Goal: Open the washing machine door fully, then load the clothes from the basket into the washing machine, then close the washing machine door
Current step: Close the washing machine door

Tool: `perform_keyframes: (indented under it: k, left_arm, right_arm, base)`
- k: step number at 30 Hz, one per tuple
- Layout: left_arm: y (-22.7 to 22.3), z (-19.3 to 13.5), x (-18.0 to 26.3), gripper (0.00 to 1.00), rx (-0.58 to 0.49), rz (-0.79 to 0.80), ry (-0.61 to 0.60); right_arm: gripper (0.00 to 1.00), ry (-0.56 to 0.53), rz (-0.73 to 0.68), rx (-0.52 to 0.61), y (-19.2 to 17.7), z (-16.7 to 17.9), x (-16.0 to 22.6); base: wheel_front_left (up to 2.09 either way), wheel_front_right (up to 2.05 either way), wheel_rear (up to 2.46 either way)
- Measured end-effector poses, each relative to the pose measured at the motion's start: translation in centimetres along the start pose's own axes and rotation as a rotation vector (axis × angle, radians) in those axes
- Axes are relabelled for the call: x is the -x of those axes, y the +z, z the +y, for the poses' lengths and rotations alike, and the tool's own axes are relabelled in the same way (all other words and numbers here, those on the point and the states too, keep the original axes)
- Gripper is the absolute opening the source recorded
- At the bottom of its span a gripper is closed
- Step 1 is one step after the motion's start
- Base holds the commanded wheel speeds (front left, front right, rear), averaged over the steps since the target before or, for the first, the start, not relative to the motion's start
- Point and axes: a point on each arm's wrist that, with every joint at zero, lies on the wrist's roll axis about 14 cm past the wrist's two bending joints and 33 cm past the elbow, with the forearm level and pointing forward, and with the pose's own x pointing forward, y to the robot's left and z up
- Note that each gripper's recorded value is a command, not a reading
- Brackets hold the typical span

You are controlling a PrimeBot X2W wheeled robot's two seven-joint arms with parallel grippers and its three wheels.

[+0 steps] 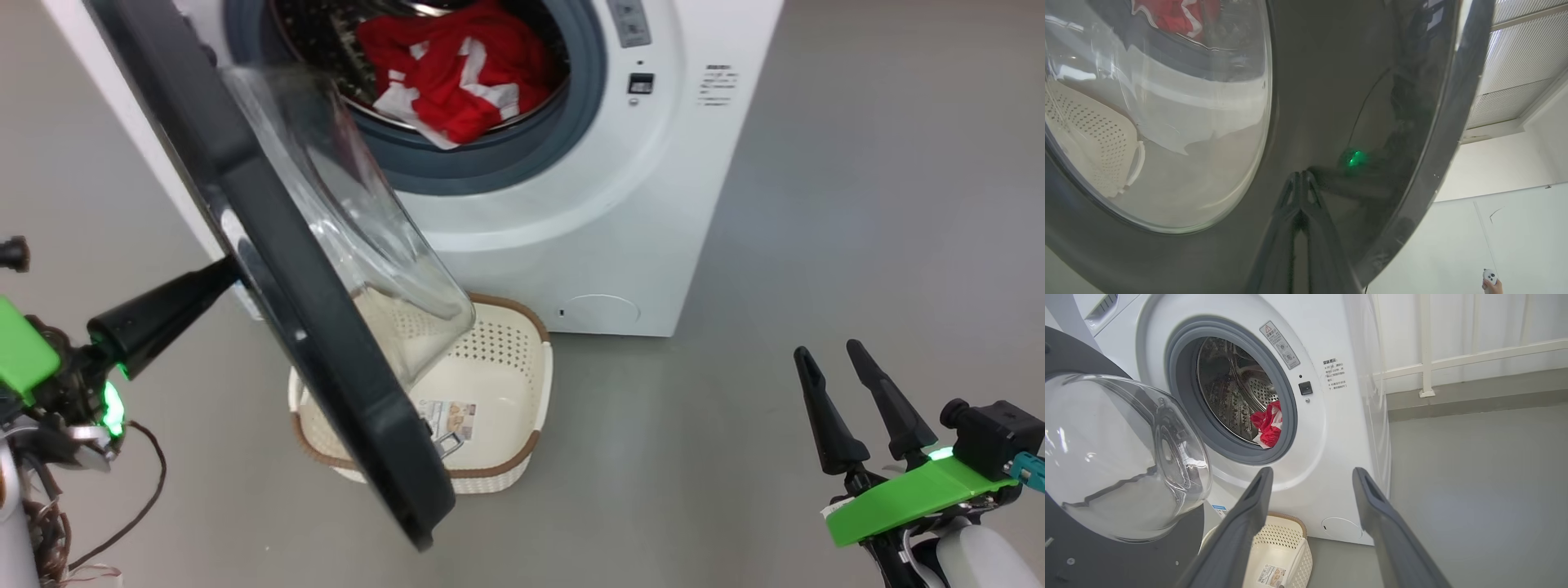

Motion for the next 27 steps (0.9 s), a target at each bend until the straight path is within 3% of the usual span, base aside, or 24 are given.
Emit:
perform_keyframes:
  k: [10, 27]
  left_arm:
    - [-0.5, -0.6, -2.7, 0.0, -0.012, 0.03, -0.035]
    - [0.3, -2.1, -6.3, 0.0, -0.069, -0.025, -0.072]
  right_arm:
    - [1.0, -0.079, -0.014, 0.016, 0.9, -2.3, 2.6]
    - [1.0, -0.123, -0.023, 0.023, 1.4, -3.6, 3.8]
  base:
    - [0.0, 0.0, 0.0]
    - [0.0, 0.0, 0.0]
